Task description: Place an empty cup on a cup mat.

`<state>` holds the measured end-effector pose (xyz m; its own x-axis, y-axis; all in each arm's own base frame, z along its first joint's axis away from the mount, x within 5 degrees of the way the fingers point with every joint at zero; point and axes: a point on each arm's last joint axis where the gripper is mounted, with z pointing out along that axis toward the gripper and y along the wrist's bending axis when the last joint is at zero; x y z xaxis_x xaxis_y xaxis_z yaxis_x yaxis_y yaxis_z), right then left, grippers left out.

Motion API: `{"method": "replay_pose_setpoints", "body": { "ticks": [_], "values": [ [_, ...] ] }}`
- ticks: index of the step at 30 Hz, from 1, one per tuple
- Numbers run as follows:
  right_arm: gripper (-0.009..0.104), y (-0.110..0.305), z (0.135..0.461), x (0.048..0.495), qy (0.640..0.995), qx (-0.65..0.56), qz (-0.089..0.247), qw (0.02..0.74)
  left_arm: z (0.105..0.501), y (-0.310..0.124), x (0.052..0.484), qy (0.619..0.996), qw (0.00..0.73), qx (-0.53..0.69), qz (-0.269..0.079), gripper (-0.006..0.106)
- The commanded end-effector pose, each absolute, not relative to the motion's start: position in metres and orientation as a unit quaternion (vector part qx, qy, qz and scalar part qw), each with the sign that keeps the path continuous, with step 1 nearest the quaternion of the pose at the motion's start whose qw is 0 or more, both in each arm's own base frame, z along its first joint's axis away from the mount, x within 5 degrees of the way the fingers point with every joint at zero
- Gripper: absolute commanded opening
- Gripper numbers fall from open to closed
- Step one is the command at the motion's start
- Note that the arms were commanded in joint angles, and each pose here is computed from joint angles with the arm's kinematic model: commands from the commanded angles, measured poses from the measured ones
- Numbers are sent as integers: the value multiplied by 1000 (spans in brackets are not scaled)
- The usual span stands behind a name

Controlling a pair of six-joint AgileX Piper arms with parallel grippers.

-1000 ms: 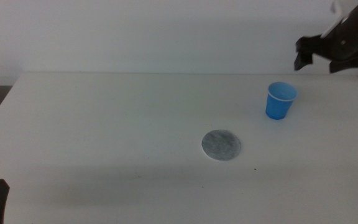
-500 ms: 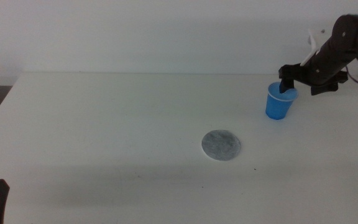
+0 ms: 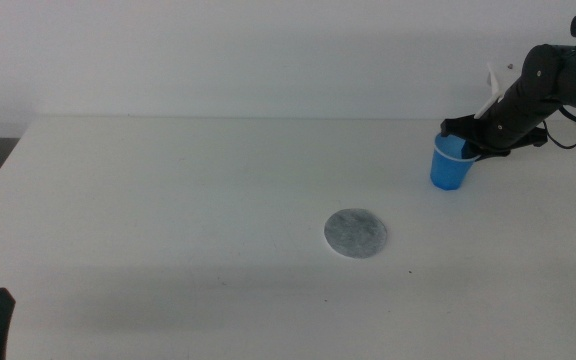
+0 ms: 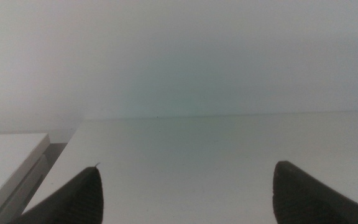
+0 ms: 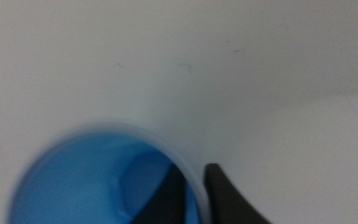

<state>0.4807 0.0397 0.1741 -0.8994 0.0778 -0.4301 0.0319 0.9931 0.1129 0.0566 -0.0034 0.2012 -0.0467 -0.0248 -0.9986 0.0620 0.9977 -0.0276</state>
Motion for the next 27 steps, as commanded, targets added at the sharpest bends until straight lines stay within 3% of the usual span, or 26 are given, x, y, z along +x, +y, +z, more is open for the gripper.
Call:
{"method": "replay_pose_setpoints", "body": {
  "ticks": [1,8,18,27],
  "values": [
    [-2,40,187,481,969,26,54,241,203,-3,56,717,696,12,-34,94],
    [-1,52,227,473,959,11,61,277,203,-3,56,717,696,12,-34,94],
    [-1,102,292,434,951,-50,81,293,203,-3,56,717,696,12,-34,94],
    [-1,149,305,409,951,-103,100,275,203,-3,56,717,696,12,-34,94]
  ]
}}
